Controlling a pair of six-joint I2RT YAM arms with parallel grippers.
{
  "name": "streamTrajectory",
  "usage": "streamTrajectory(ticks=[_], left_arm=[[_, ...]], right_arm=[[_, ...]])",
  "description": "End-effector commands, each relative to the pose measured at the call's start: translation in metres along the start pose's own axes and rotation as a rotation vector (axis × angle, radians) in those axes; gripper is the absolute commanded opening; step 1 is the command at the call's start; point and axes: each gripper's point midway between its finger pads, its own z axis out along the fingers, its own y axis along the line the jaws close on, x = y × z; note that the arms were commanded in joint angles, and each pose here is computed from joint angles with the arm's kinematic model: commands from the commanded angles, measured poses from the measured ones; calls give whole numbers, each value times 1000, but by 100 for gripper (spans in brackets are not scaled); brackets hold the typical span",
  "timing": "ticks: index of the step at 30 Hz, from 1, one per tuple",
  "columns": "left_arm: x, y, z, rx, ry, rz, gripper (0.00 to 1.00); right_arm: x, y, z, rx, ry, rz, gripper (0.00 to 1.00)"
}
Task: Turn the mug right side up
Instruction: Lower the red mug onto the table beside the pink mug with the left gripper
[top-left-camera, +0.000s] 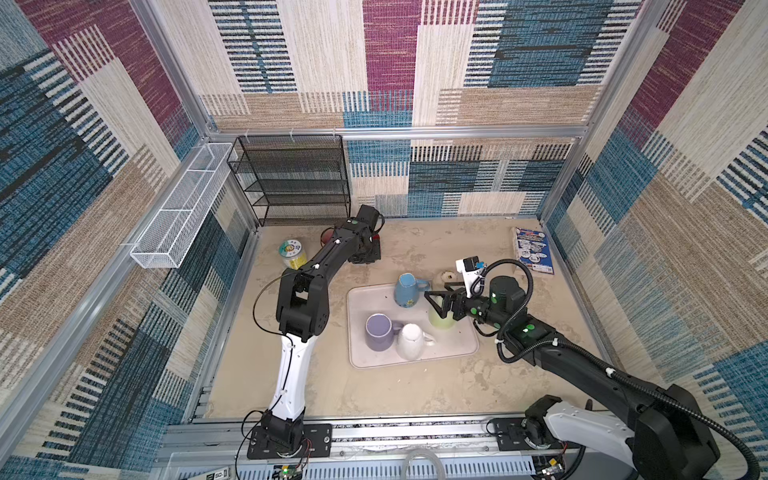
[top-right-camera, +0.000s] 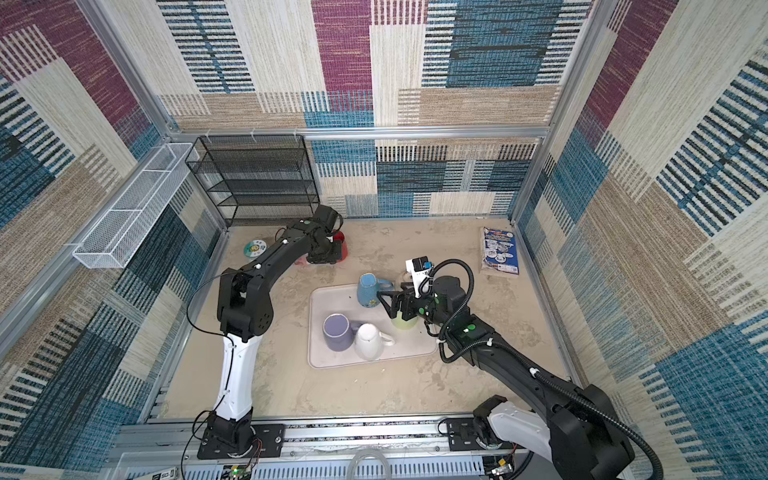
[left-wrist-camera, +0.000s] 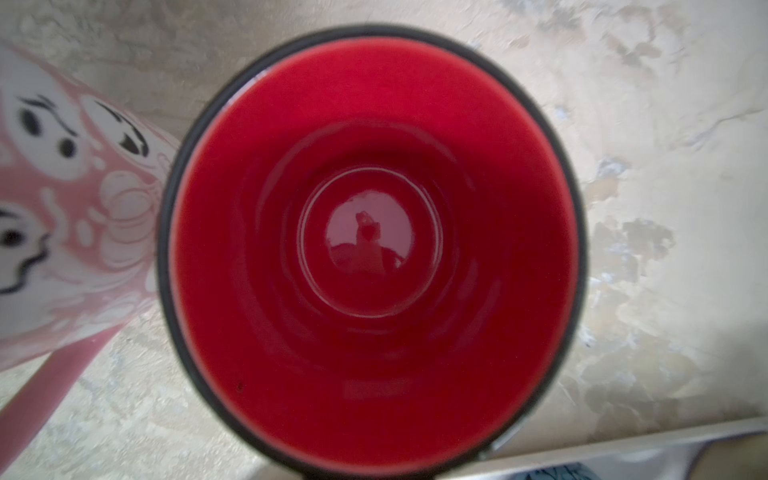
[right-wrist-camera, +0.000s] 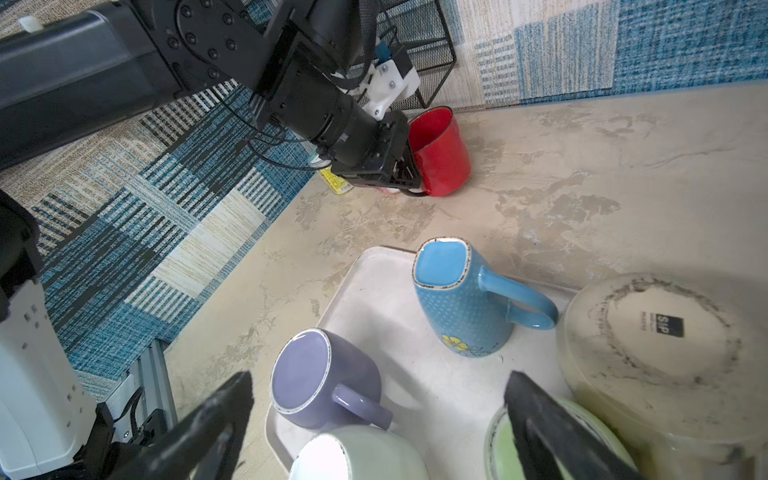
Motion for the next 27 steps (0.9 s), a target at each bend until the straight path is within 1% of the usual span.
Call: streamTrajectory(ticks=[1, 19, 25, 27], left_arm=[[-5, 0, 2, 8, -6, -26, 0], [-6, 11, 19, -40, 17, -25, 0], [-5, 9, 14, -31, 16, -19, 13], [-6, 8, 11, -22, 12, -18, 16]], right_arm=[[-6, 4, -1, -17, -26, -11, 97], [-5, 3, 0, -14, -22, -13, 97], [-6, 2, 0, -5, -19, -24, 97], [-6, 1, 2, -2, -10, -32, 97]])
